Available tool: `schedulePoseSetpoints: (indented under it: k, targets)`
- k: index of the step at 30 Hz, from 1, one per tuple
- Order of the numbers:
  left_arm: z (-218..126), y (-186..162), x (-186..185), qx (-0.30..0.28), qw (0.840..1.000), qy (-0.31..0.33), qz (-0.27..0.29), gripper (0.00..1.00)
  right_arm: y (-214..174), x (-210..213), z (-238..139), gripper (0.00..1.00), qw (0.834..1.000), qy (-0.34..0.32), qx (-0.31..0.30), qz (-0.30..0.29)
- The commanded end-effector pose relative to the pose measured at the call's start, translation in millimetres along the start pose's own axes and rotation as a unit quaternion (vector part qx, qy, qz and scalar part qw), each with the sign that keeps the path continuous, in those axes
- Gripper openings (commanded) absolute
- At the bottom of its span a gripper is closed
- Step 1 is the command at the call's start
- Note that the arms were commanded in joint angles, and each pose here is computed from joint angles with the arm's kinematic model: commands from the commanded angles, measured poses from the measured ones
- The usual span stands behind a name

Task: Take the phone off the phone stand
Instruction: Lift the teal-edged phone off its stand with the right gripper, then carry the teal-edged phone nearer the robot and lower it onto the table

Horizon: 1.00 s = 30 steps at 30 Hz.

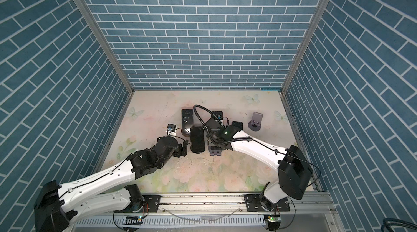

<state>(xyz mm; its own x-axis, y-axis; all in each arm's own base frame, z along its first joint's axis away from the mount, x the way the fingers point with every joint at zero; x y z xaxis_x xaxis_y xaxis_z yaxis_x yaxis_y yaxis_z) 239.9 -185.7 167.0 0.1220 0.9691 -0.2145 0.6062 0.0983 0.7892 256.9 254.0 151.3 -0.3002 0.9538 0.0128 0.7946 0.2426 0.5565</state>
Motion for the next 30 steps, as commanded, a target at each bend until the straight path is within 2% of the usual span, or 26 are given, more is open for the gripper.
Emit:
schedulePoseSetpoints:
  k: [1,7,12,20,30]
  targets:
    - [-0.2,0.0,-0.2,0.004,1.0,0.007,0.011,1.0,17.7,-25.2,-25.9,0.63,0.999,-0.016,-0.03,0.019]
    - [3.5,-0.6,-3.1,0.007,1.0,0.008,0.013,1.0,-6.6,-72.8,-32.3,0.63,0.998,-0.045,-0.002,0.047]
    - [6.3,-2.4,-4.4,0.014,1.0,0.01,0.02,1.0,-46.9,-99.5,-29.1,0.63,0.995,-0.059,0.064,0.055]
    - [8.6,1.2,-13.0,0.015,1.0,0.0,0.015,1.0,-108.1,-90.0,-6.2,0.63,0.984,-0.017,0.164,0.07]
    - [8.6,2.1,-13.8,0.017,1.0,0.001,0.018,1.0,-139.5,-82.9,16.6,0.64,0.974,-0.004,0.214,0.079]
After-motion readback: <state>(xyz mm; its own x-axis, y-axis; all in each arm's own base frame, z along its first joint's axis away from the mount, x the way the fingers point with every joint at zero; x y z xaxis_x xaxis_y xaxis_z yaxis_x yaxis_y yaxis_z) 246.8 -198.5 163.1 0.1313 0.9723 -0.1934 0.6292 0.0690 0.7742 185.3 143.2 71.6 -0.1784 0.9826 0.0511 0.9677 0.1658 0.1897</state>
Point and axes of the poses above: each gripper's point midway between its finger pads, its own z axis out along the fingers, its own x axis along the line the jaws close on, y = z × x, the point moved 1 cm from there along -z, back along the fingers, and after that the axes turned 11 degrees about -z, right-handed, at the moved point
